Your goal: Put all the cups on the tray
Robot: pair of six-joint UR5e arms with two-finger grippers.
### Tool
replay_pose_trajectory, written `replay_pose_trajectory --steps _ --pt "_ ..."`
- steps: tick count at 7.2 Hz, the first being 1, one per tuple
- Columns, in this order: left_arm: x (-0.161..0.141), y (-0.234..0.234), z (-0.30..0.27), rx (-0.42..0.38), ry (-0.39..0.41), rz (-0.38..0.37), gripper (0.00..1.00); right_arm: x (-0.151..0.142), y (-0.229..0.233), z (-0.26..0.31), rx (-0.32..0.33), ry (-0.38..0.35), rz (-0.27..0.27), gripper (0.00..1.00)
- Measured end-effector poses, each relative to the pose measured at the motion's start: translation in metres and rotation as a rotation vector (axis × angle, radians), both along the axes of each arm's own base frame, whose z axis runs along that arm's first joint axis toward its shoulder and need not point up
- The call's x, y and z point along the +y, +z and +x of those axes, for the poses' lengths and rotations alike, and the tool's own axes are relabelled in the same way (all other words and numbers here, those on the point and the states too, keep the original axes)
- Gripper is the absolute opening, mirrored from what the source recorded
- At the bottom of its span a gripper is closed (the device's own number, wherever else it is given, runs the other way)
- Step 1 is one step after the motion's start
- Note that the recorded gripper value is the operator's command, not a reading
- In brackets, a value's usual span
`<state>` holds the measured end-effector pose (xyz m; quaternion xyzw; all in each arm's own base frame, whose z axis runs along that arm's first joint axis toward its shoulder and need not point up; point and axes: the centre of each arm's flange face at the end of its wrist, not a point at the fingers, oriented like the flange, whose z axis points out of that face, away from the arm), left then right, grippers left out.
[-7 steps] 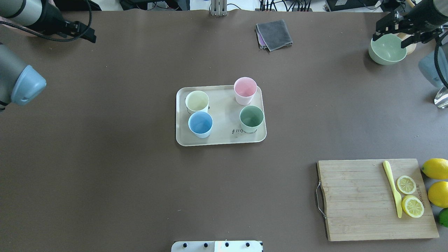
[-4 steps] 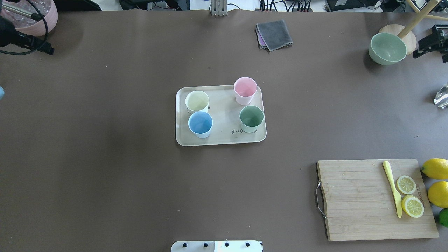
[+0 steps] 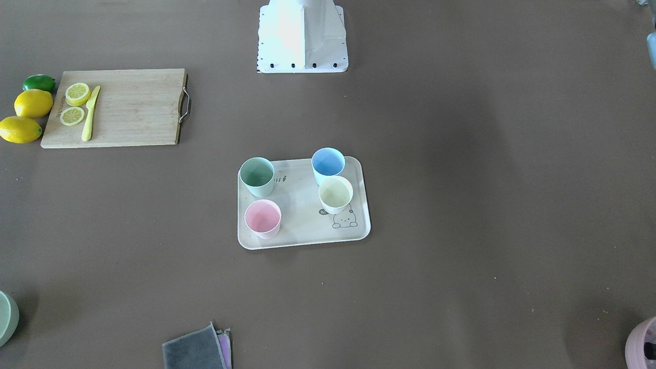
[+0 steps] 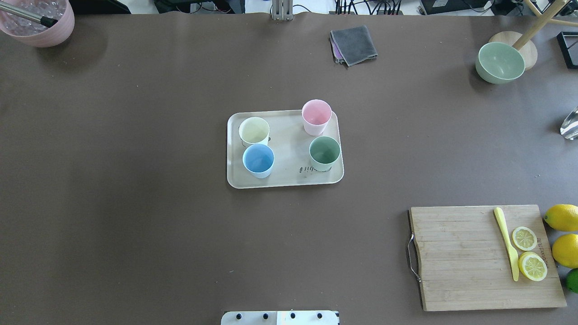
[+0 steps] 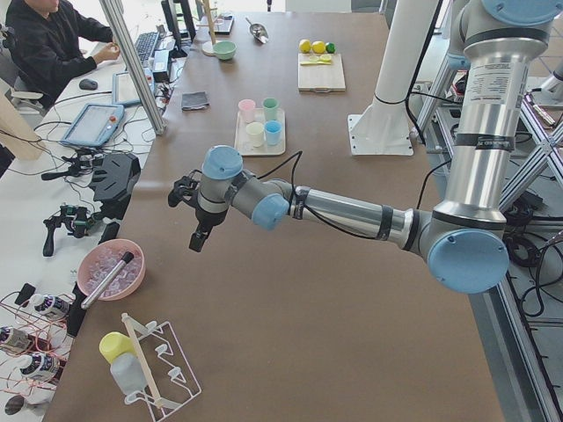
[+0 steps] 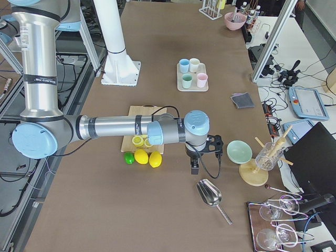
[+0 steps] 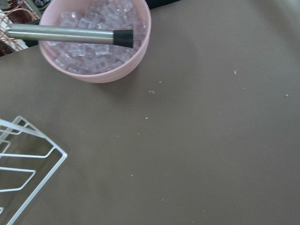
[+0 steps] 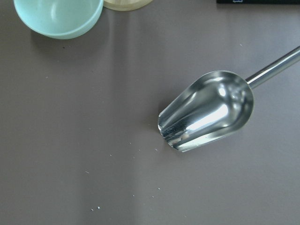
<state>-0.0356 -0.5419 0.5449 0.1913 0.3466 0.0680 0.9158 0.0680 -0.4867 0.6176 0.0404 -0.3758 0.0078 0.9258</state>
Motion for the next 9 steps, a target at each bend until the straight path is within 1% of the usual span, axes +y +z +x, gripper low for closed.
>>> replay_pose_trajectory --steps 1,2,3,5,7,9 --pt "0.011 0.011 -0.043 -0.002 0.002 -0.032 0.98 0.010 0.010 0.021 0.013 -0.026 -0.005 1.00" --pt "0.026 0.028 -0.073 -0.006 0.001 -0.071 0.98 0.021 0.020 0.035 0.020 -0.041 -0.025 1.00" --pt "0.043 0.046 -0.085 -0.005 -0.005 -0.111 0.98 0.030 0.029 0.040 0.030 -0.046 -0.044 1.00" --pt "0.060 0.065 -0.089 0.000 -0.009 -0.152 0.98 0.032 0.032 0.040 0.050 -0.051 -0.057 1.00" --pt "0.064 0.069 -0.088 0.001 -0.009 -0.160 0.97 0.023 0.027 0.026 0.055 -0.062 -0.063 1.00" --pt "0.063 0.069 -0.087 0.002 -0.007 -0.160 0.98 0.020 0.025 0.020 0.052 -0.063 -0.065 1.00"
